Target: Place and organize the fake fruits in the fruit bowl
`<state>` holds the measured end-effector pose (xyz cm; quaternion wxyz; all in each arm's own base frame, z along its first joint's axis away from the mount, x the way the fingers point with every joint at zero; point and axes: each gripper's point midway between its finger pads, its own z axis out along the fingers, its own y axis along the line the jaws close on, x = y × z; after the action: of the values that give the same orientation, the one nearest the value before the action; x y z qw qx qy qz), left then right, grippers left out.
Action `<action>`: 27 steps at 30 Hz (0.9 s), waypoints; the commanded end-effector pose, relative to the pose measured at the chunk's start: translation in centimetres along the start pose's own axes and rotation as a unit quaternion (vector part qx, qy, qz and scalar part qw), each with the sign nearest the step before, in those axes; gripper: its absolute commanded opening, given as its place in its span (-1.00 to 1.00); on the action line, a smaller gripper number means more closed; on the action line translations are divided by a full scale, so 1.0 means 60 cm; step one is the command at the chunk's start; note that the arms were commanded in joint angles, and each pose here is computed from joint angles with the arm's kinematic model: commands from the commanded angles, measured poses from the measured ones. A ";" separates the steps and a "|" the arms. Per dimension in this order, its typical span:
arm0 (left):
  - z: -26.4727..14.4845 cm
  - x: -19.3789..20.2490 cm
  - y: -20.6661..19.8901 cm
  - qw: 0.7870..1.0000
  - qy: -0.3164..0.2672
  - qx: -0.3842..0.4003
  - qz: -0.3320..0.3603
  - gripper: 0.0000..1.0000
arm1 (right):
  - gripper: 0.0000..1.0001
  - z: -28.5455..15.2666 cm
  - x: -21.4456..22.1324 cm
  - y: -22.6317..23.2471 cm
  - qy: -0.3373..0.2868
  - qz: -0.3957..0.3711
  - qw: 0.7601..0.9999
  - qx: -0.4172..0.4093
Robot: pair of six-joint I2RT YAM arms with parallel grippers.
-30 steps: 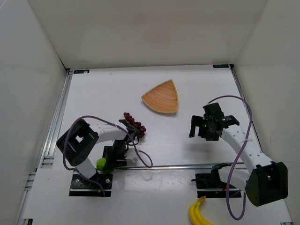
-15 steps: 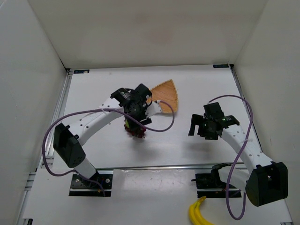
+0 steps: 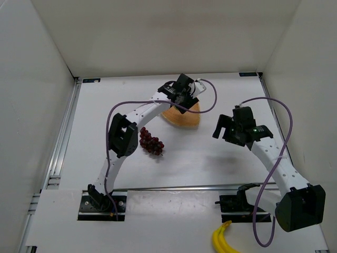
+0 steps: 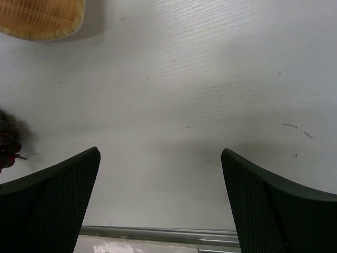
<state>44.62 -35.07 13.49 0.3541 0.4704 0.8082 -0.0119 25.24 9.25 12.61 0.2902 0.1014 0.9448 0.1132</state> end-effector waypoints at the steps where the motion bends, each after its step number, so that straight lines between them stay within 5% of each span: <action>1: -0.025 -0.077 0.060 0.996 -0.066 -0.046 -0.027 0.13 | 1.00 -0.012 -0.043 0.012 -0.037 -0.010 0.999 -0.008; 4: -0.025 -0.076 0.059 0.997 -0.065 -0.045 -0.022 0.42 | 1.00 -0.012 -0.041 0.014 -0.034 -0.030 0.999 -0.015; 7: -0.030 -0.061 0.045 0.998 -0.058 -0.026 -0.010 1.00 | 1.00 -0.011 -0.030 0.019 -0.021 -0.055 0.998 -0.032; 13: -0.076 -0.060 0.062 0.997 -0.061 -0.051 -0.022 1.00 | 1.00 -0.002 -0.010 0.063 0.014 -0.167 0.982 -0.082; 18: -0.229 -0.052 0.177 0.978 -0.075 -0.187 -0.058 1.00 | 1.00 0.020 -0.002 0.184 0.056 -0.280 0.950 -0.127; 21: -0.318 0.004 0.230 0.967 -0.065 -0.236 -0.074 1.00 | 1.00 0.036 -0.011 0.288 0.043 -0.348 0.925 -0.146; 27: -0.431 0.241 0.285 0.944 0.044 -0.297 -0.135 1.00 | 1.00 0.096 0.027 0.466 0.057 -0.452 0.871 -0.183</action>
<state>42.21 -10.43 30.41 0.4712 0.2557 0.8281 0.1636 30.50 34.22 14.82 0.2698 -0.3457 0.8840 0.1618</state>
